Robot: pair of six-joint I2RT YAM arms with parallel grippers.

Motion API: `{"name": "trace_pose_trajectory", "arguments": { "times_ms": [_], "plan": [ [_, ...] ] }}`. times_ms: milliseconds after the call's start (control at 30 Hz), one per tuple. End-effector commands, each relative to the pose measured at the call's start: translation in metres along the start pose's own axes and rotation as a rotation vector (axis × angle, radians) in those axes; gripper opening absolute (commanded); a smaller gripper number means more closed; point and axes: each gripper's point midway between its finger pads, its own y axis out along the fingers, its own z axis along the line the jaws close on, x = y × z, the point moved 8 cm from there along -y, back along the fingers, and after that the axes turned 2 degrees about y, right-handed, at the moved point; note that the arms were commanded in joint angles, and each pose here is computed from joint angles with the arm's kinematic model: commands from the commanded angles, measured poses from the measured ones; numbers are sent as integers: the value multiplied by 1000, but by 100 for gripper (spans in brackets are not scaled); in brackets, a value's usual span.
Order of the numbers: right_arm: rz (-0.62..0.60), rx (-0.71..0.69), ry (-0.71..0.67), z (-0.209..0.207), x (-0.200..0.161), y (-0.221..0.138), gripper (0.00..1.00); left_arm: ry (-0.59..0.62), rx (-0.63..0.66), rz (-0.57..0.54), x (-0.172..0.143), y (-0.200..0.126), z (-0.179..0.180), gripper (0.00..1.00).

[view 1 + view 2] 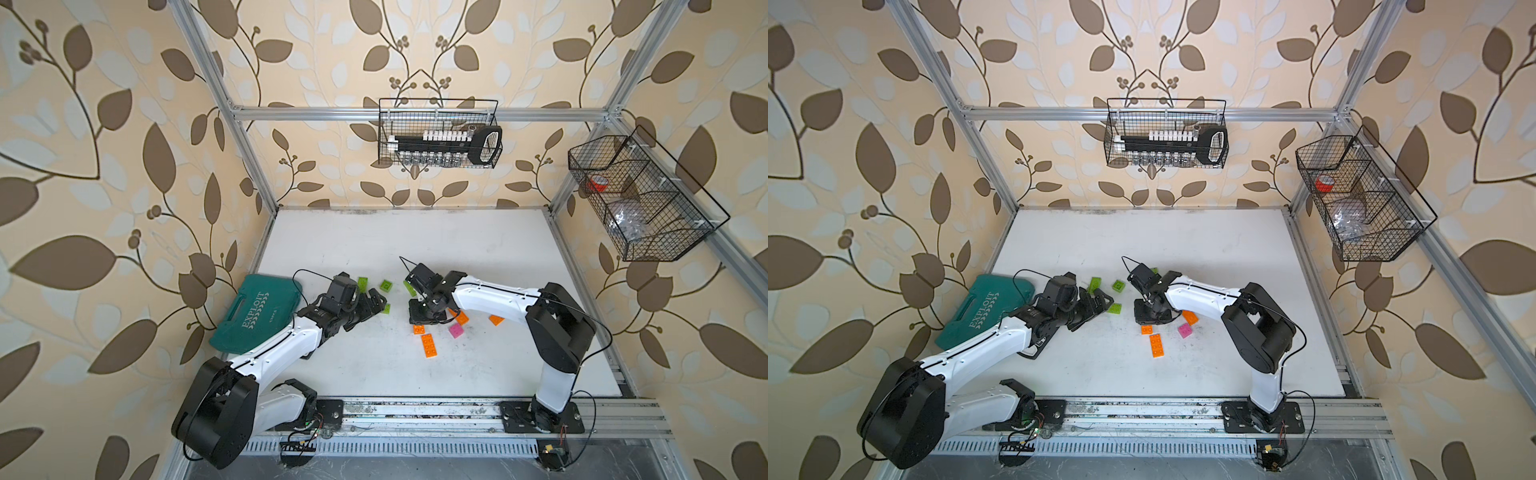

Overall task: Assemble a small pinwheel with lego
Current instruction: Assemble the lego brick at the center of the board.

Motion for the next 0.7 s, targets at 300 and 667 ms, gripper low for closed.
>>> {"name": "trace_pose_trajectory", "arguments": {
  "times_ms": [300,667],
  "plan": [
    [153,-37,-55,11,9,28,13,18,12,-8,-1,-9,4,99],
    [178,-155,1,-28,21,28,14,47,38,17,1,-4,1,99]
  ]
}}
